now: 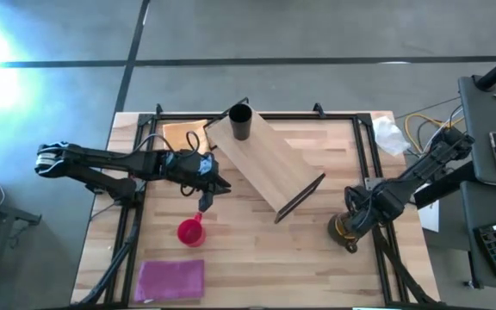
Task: Stack small to large cups/mugs on shelf
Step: Put the black mug on the shelf
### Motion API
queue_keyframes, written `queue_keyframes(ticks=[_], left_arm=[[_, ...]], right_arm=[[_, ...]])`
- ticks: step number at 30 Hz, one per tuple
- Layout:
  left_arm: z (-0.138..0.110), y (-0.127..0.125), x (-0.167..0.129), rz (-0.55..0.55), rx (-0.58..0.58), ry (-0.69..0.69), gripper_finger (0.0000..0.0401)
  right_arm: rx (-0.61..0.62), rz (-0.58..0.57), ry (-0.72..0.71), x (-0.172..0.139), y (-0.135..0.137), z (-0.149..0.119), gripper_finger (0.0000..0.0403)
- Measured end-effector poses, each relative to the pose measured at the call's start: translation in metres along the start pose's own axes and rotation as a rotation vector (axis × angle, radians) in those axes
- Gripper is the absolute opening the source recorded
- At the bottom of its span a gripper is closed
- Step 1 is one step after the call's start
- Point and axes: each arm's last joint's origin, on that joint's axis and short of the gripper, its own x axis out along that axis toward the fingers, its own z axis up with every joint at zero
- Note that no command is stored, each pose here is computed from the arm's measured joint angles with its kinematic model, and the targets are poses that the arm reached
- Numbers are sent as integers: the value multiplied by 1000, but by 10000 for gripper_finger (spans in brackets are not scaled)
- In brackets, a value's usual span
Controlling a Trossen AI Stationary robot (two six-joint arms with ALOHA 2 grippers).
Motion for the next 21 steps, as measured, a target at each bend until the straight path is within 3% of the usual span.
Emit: queue_keyframes(ticks=[7, 10, 15, 21], left_arm=[[0, 1, 0, 26, -1, -8, 66], [1, 3, 0, 33, -5, -10, 66], [1, 5, 0, 60, -8, -18, 66], [1, 7, 0, 74, -10, -22, 66]], right_arm=[[-3, 70, 18, 14, 15, -4, 158], [-9, 51, 14, 16, 15, -4, 123], [-50, 61, 17, 14, 16, -4, 24], [-141, 79, 15, -14, 20, -5, 15]])
